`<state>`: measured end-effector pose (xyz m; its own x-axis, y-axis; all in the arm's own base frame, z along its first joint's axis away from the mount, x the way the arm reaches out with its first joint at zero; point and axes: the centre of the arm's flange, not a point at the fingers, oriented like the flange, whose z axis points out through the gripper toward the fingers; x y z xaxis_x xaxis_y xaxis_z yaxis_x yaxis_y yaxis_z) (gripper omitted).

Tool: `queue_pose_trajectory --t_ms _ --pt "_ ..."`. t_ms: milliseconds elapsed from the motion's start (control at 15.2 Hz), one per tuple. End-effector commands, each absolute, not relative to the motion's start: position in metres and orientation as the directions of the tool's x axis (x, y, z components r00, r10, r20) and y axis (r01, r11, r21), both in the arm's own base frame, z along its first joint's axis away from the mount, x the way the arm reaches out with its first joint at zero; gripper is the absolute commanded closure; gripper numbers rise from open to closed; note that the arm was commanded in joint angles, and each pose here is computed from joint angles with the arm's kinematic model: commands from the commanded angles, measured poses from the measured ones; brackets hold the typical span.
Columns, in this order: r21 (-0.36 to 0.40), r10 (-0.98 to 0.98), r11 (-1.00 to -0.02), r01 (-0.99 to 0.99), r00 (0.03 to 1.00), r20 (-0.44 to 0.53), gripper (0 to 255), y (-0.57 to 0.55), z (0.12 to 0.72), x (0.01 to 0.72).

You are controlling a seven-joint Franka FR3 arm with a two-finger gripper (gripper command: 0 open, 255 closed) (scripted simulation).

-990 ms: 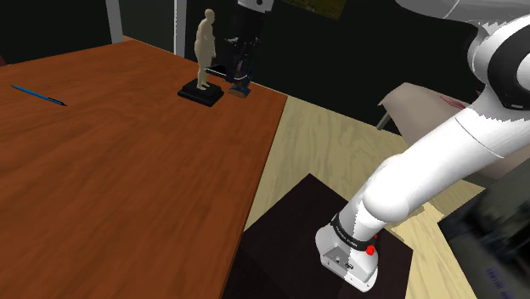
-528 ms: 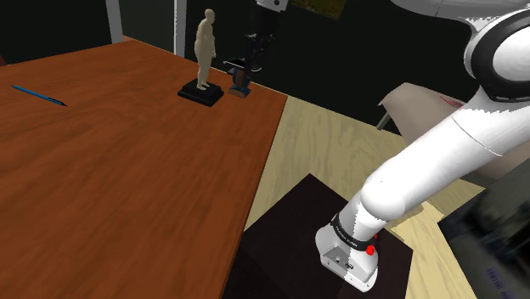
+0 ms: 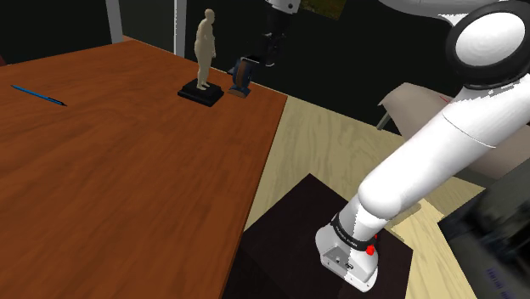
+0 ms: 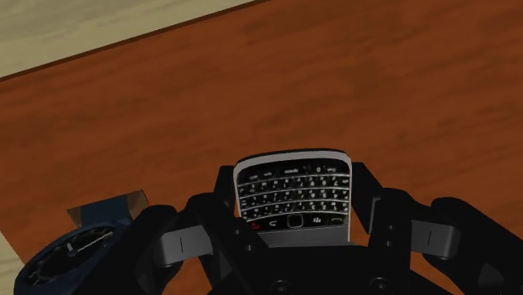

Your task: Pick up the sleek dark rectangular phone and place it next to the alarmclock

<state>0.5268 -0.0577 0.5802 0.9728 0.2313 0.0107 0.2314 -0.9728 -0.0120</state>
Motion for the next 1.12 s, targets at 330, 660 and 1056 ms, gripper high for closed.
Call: queue_pose_trajectory --t_ms 330,660,1056 --pt "-0.012 0.232 -0.973 0.233 0.973 0.011 255 -0.147 0.581 0.551" --pt "-0.012 0.232 -0.973 0.233 0.973 0.011 255 -0.211 0.581 0.568" --pt "-0.012 0.232 -0.973 0.233 0.973 0.011 255 -0.258 0.565 0.581"
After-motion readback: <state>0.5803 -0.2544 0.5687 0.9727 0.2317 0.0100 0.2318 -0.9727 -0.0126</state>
